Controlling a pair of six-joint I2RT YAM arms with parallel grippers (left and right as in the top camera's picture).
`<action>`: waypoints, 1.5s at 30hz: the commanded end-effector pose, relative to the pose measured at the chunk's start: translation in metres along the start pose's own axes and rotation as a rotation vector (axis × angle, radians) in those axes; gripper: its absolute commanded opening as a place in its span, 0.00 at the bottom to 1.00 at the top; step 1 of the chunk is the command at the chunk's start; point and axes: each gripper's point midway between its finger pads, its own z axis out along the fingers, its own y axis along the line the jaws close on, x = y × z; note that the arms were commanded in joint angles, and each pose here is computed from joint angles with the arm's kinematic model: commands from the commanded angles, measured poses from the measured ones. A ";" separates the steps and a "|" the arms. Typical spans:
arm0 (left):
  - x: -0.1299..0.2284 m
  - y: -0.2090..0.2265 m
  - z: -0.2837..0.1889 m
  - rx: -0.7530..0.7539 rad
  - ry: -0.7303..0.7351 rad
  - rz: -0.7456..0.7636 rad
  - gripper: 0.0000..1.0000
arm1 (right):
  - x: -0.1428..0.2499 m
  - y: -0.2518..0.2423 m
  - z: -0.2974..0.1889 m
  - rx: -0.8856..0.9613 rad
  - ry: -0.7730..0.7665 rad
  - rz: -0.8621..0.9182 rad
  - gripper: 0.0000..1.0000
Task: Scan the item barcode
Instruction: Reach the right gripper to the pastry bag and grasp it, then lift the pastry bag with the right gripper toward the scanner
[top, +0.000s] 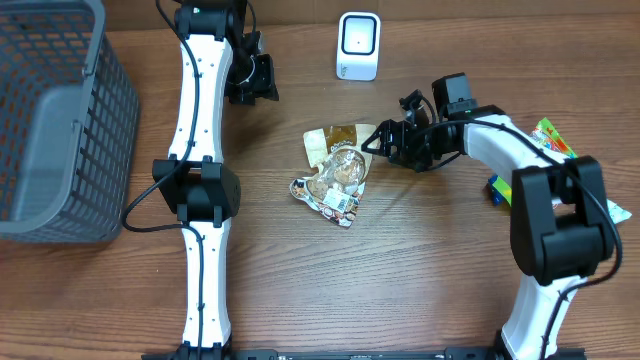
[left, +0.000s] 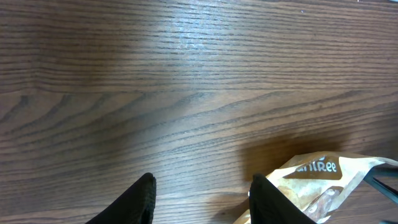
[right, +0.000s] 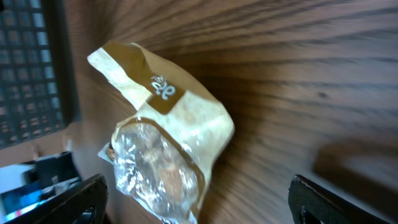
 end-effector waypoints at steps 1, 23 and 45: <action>-0.004 -0.005 -0.023 0.001 -0.058 0.026 0.42 | 0.006 0.017 0.017 -0.118 0.048 0.010 0.93; -0.001 -0.004 -0.023 -0.002 -0.044 0.023 0.44 | 0.012 0.059 0.076 -0.206 0.080 0.138 0.04; -0.003 -0.005 -0.023 0.003 -0.054 -0.029 0.56 | -0.024 0.144 -0.117 -0.364 -0.103 0.535 0.04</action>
